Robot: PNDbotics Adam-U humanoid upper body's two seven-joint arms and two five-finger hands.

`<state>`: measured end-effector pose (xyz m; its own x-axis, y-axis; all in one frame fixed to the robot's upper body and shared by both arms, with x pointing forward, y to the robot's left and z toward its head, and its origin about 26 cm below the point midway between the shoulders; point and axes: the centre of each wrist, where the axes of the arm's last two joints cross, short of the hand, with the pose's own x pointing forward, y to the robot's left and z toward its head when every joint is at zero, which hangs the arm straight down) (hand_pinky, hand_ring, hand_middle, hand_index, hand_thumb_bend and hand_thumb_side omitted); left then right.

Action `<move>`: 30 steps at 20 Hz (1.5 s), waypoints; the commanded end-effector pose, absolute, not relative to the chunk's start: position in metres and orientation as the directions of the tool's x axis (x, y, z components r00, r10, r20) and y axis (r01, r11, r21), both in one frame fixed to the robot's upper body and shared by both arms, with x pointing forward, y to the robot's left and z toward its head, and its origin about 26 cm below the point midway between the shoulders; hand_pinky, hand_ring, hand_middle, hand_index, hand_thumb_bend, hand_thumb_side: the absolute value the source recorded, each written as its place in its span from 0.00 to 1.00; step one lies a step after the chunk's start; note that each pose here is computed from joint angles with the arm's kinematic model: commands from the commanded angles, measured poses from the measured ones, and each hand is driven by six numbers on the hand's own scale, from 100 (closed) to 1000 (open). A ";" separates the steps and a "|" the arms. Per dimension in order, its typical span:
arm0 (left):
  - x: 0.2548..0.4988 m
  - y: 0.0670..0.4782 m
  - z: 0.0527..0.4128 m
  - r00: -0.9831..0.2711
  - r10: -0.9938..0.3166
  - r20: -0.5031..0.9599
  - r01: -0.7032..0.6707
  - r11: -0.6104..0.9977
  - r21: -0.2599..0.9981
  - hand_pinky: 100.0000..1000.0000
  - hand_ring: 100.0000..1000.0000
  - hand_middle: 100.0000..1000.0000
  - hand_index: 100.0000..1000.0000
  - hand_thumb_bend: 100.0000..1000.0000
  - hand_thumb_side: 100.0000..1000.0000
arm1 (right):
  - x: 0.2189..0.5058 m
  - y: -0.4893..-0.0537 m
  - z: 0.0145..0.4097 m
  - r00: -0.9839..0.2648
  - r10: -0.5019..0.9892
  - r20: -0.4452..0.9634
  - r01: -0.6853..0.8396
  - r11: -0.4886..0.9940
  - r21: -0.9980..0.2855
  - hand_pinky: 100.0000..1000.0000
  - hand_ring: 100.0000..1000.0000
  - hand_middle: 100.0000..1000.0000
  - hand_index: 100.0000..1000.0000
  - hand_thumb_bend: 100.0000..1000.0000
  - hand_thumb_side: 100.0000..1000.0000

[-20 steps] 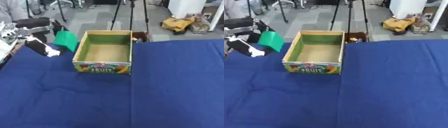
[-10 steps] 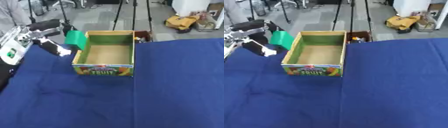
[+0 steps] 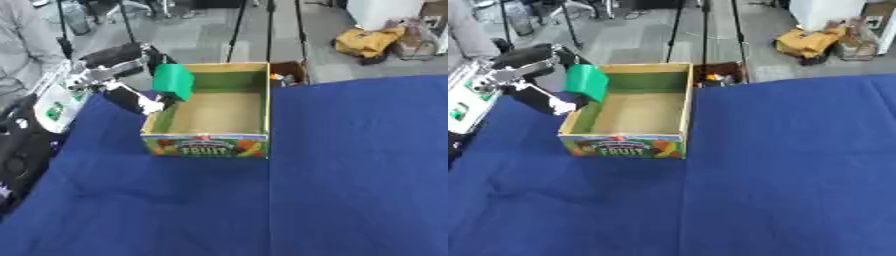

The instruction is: Pick up objects on the table and place them in the box.

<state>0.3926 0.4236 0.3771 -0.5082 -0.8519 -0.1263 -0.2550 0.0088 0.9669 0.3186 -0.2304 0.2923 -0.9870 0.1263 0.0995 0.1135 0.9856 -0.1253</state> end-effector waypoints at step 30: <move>0.401 0.458 0.372 -0.464 -0.871 -0.159 -0.340 0.009 0.940 0.80 0.87 0.86 0.91 0.00 0.39 | 0.312 -0.223 0.315 -0.998 0.056 0.000 0.055 0.986 -0.157 0.85 0.90 0.47 0.82 0.00 1.00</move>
